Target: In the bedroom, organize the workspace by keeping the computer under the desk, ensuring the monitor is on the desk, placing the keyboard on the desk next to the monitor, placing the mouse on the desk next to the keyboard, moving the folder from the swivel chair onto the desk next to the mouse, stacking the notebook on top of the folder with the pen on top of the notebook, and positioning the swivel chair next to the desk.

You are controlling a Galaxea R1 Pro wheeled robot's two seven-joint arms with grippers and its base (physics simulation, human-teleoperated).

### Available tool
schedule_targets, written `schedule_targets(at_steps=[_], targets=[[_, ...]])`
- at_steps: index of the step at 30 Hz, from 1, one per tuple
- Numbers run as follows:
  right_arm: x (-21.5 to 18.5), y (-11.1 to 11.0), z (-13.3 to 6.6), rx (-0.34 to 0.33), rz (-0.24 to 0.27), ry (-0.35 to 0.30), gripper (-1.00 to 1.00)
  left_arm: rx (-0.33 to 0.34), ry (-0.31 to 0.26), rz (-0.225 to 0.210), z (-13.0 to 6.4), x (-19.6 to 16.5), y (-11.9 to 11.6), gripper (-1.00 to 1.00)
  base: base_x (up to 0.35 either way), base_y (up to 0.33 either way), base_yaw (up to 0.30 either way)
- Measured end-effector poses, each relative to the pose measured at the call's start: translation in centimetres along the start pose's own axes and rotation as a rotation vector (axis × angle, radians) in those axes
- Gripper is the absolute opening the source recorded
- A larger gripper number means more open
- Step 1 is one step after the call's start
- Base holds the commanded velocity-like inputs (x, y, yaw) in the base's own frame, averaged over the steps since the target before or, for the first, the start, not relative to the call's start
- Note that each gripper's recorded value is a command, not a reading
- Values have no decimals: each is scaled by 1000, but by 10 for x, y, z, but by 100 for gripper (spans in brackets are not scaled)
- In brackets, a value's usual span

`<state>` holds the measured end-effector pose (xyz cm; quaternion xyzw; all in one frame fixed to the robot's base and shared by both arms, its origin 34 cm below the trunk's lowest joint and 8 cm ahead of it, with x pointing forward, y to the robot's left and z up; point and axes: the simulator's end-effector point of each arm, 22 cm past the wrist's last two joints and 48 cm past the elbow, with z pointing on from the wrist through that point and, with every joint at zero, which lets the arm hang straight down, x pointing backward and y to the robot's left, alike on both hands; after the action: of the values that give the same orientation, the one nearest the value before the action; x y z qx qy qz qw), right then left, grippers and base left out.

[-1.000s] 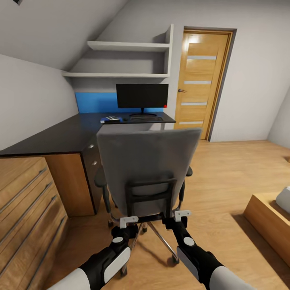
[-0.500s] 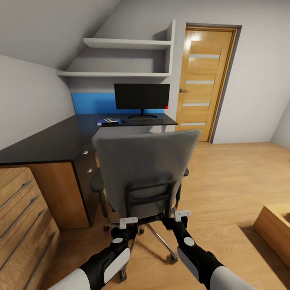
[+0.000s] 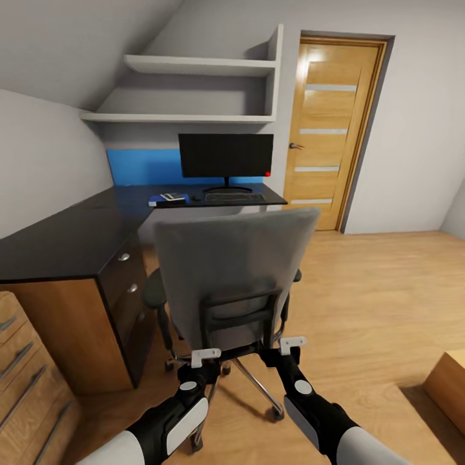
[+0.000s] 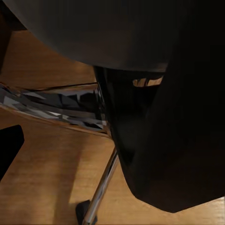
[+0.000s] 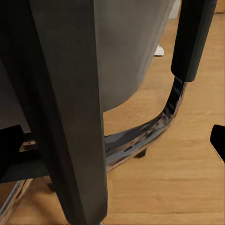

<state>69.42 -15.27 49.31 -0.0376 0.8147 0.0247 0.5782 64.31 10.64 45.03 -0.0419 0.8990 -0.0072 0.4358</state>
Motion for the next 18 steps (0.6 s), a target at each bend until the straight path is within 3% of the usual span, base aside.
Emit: schedule_targets(at_steps=[6,18], targets=[[-3,1,0,-1,-2,-5,100,0,0,-5,-1,-1,0,100,327,0,-100],[-2,1,-1,-1,2,-3,100,-1,1,-5,0,-1,1,100,329,0,-5]])
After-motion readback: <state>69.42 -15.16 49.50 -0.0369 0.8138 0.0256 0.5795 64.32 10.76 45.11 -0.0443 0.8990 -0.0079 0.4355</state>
